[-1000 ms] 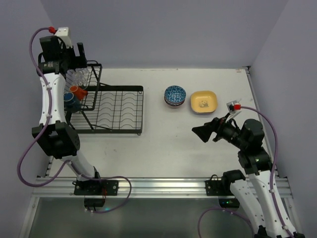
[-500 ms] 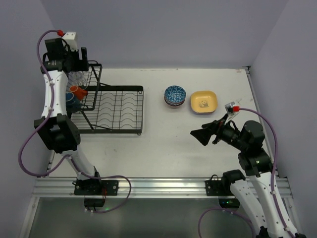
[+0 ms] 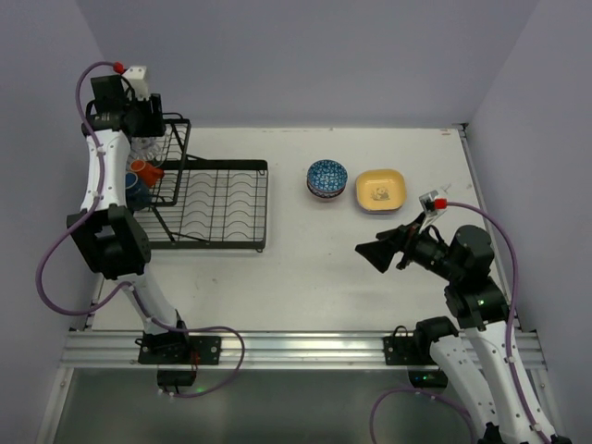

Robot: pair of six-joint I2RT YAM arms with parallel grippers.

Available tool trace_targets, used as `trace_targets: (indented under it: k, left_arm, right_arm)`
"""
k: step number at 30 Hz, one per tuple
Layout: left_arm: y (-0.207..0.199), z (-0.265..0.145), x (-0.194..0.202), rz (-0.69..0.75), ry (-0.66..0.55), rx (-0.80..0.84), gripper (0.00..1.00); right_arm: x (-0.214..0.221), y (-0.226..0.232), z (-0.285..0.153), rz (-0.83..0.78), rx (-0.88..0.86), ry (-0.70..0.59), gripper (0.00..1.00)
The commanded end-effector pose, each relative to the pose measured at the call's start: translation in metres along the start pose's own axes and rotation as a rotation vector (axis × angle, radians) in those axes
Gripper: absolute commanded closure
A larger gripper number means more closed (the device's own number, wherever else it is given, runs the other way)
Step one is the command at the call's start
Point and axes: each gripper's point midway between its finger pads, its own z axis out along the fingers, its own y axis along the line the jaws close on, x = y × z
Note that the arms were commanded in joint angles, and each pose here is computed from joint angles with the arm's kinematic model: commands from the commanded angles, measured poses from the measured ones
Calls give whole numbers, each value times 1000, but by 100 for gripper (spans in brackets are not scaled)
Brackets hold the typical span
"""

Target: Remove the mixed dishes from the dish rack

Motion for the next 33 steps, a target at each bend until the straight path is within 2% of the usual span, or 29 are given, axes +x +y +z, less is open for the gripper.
trace_targets:
  k: [1,2,3,5,6,14,17,24,33]
  left_arm:
    - [-7,-9,-19,14,-44,20,40]
    - [-6,-11,-21,12,-50,20,44]
    - [-7,-13,-24,11,-57,20,52]
    - [-7,-15,-29,7,-72,15,58]
    - [-7,-16,-31,6,-76,15,67]
    - [-14,-30,-54,-12,-142,44,96]
    - [-16,-42,-68,-15,-185,44,100]
    - [-12,-71,-93,-21,-262,-5,100]
    - [-24,-97,-116,-66,-342,41,100]
  right_arm:
    - [-4,7,0,-35,-44,-15,1]
    - [-4,8,0,-39,-46,-17,1]
    - [-5,8,0,-39,-44,-19,1]
    - [-5,8,0,-39,-47,-18,1]
    - [-5,8,0,-37,-46,-17,1]
    - [-4,8,0,-43,-48,-17,1]
    - [-4,8,0,-44,-48,-18,1]
    - [-4,7,1,-39,-46,-17,1]
    - [-4,5,3,-30,-37,-13,1]
